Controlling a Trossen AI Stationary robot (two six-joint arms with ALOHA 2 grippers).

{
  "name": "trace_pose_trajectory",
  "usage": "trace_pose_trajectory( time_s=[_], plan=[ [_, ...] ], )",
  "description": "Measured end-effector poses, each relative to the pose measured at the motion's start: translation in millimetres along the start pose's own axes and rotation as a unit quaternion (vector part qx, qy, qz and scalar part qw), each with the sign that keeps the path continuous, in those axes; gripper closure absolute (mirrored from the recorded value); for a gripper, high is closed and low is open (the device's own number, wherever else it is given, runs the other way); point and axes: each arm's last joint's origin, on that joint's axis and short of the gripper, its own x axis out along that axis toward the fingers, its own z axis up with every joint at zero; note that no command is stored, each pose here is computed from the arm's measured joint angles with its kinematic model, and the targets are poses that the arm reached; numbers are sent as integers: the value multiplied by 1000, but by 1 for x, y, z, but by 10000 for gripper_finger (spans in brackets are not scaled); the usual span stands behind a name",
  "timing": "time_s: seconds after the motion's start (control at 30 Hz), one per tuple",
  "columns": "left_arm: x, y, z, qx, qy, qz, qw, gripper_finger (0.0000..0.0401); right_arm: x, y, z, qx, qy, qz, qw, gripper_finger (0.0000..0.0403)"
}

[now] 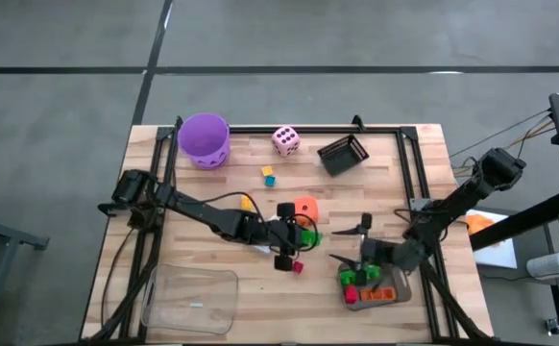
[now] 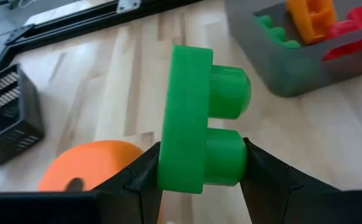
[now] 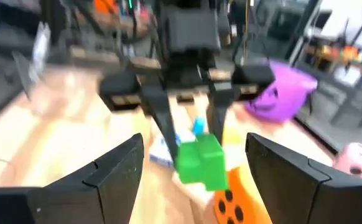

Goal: Pick & Place Toys
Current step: Put the green game piece into the black bin

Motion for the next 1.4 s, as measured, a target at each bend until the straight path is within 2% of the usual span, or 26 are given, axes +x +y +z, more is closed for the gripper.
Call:
trace_pose_trajectory(
  time_s=[0.13,0.33,0.57,0.8,0.97,1.17,1.4],
  plan=[
    [-1,0,0,1,-1,6,1000,231,12,-1,13,-15,65,-12,998,126],
    [-1,0,1,4,-1,17,1000,231,14,1,29,-27,71,-4,997,126],
    [-5,-3,5,11,-9,14,1000,231,20,-1,14,-11,102,32,994,126],
    [-19,-1,12,10,-20,13,1000,231,24,3,6,-16,116,33,993,126],
    [-32,2,0,-3,-21,25,999,231,29,3,3,-14,119,27,992,126],
    [-47,4,-20,-32,-59,26,997,231,36,0,7,-13,103,40,994,126],
    [-54,5,-31,-43,-77,23,996,231,50,-15,13,3,88,33,996,126]
  ],
)
